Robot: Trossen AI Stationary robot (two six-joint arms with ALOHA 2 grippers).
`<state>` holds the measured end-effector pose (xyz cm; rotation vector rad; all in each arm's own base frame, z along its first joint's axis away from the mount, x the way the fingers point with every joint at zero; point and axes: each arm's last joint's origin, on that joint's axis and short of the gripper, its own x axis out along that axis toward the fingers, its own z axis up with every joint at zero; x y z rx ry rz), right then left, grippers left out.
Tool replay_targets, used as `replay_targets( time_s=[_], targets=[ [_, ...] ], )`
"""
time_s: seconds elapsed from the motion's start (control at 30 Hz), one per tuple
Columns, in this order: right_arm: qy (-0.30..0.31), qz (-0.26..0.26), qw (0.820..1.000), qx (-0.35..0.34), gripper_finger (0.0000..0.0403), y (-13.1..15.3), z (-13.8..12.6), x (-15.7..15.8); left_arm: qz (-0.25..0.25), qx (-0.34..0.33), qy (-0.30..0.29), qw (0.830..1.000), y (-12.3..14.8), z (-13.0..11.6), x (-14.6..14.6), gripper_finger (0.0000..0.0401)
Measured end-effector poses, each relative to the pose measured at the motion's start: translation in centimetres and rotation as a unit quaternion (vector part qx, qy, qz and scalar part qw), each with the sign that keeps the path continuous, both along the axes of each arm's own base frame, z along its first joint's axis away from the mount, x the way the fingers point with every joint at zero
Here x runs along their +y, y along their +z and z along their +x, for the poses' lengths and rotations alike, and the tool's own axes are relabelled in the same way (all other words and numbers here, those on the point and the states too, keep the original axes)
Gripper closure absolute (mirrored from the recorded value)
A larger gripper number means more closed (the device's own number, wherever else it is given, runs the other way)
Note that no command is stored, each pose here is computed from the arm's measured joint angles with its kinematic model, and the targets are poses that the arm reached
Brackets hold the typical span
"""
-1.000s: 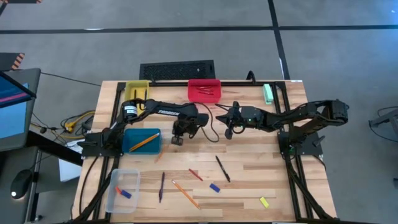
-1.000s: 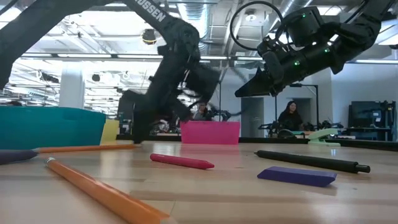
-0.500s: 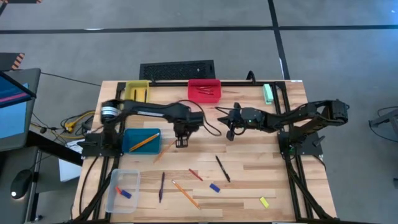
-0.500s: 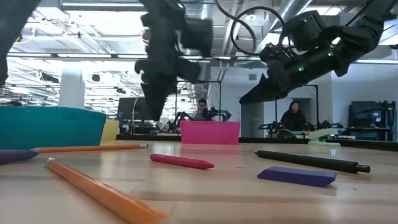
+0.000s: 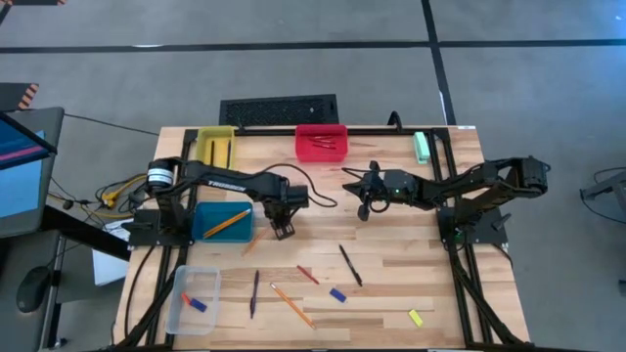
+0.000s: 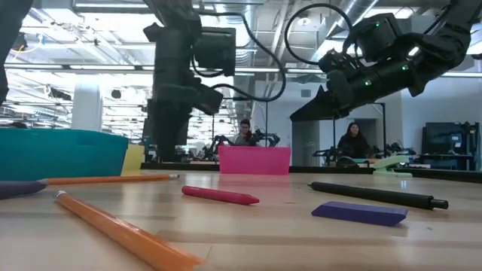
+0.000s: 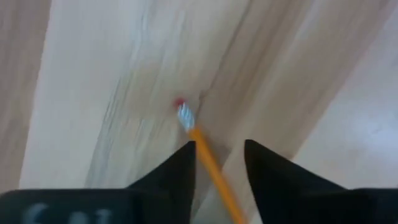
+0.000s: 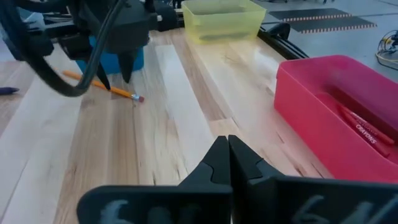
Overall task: Sort crayons/erasers/pens/pencils in bins
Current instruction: Put the yellow pencil into the blue bin
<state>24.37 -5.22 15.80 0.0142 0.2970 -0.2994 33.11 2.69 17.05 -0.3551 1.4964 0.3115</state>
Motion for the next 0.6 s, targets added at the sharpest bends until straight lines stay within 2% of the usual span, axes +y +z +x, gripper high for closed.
replay_targets(
  time_s=[0.13, 0.27, 0.4, 0.6],
  targets=[
    [0.000, 0.000, 1.000, 0.000, 0.0403, 0.0, 0.0, 0.0, 0.002, -0.011, 0.011, 1.000, -0.6, -0.1, 0.4, 0.0227],
    [0.001, 0.001, 1.000, 0.002, 0.0403, 0.0, 0.0, 0.0, 0.006, 0.002, 0.040, 0.999, -1.4, -0.7, 1.0, 0.0208],
    [0.001, 0.001, 1.000, 0.002, 0.0403, 0.0, 0.0, 0.0, 0.014, 0.014, 0.056, 0.998, -2.0, -1.3, 1.3, 0.0215],
    [0.001, 0.001, 1.000, 0.002, 0.0403, 0.0, 0.0, 0.0, -0.018, 0.003, 0.057, 0.998, -3.1, -1.8, 1.2, 0.0243]
  ],
)
